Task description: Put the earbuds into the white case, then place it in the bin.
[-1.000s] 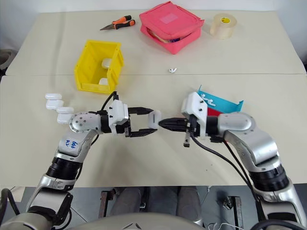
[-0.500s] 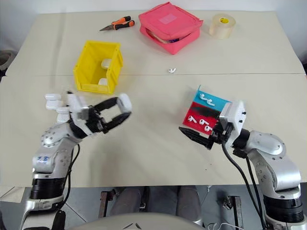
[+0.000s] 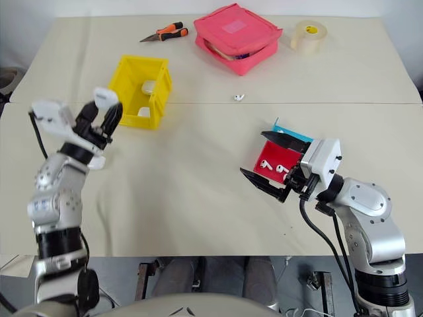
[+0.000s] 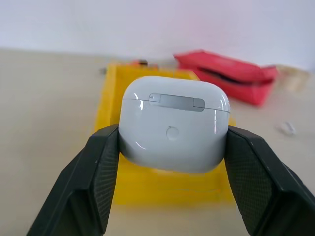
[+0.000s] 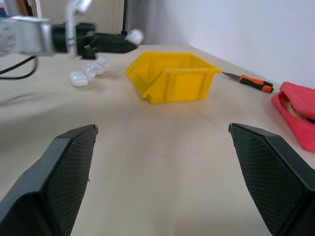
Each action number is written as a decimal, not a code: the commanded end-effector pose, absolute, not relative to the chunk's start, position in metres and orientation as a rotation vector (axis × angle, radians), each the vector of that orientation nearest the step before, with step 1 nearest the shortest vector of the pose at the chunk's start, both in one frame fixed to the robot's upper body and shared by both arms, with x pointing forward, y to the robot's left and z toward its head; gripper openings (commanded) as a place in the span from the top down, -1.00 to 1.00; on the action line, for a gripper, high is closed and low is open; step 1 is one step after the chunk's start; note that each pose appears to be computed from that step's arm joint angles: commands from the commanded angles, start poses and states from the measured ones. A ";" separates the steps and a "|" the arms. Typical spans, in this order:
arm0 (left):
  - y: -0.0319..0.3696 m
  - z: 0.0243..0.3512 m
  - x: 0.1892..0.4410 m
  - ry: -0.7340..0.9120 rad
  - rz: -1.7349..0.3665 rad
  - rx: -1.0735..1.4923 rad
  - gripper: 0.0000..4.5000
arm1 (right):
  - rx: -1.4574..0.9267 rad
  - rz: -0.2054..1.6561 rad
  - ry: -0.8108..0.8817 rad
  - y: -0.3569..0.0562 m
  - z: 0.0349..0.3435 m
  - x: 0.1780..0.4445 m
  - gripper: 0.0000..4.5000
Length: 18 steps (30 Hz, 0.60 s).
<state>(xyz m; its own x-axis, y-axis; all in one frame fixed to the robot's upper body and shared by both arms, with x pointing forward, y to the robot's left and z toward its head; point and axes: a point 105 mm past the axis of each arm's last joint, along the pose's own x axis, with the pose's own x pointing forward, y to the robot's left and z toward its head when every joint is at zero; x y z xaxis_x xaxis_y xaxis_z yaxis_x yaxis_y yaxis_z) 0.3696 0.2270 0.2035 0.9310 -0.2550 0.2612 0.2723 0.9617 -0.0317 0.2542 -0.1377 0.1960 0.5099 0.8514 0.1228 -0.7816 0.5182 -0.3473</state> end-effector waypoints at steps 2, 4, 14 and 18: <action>0.222 0.213 0.397 -0.224 -0.264 -0.036 -0.25 | -0.253 0.999 -0.349 -0.130 0.210 0.253 -0.98; 0.220 0.214 0.411 -0.198 -0.256 -0.014 -0.25 | -0.238 1.013 -0.363 -0.125 0.217 0.253 -0.98; 0.218 0.222 0.424 -0.187 -0.263 -0.067 -0.98 | -0.251 1.025 -0.344 -0.124 0.218 0.253 -1.00; 0.208 0.229 0.401 -0.229 -0.446 -0.069 -0.98 | -0.258 1.034 -0.313 -0.129 0.212 0.252 -1.00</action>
<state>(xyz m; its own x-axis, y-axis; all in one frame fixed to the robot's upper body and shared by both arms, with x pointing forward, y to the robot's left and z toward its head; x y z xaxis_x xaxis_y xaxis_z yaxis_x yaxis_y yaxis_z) 0.4165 0.2093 0.2079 0.9255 -0.3391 0.1686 0.3542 0.9327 -0.0684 0.2576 -0.1254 0.2059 0.4857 0.8646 0.1289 -0.8036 0.4996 -0.3234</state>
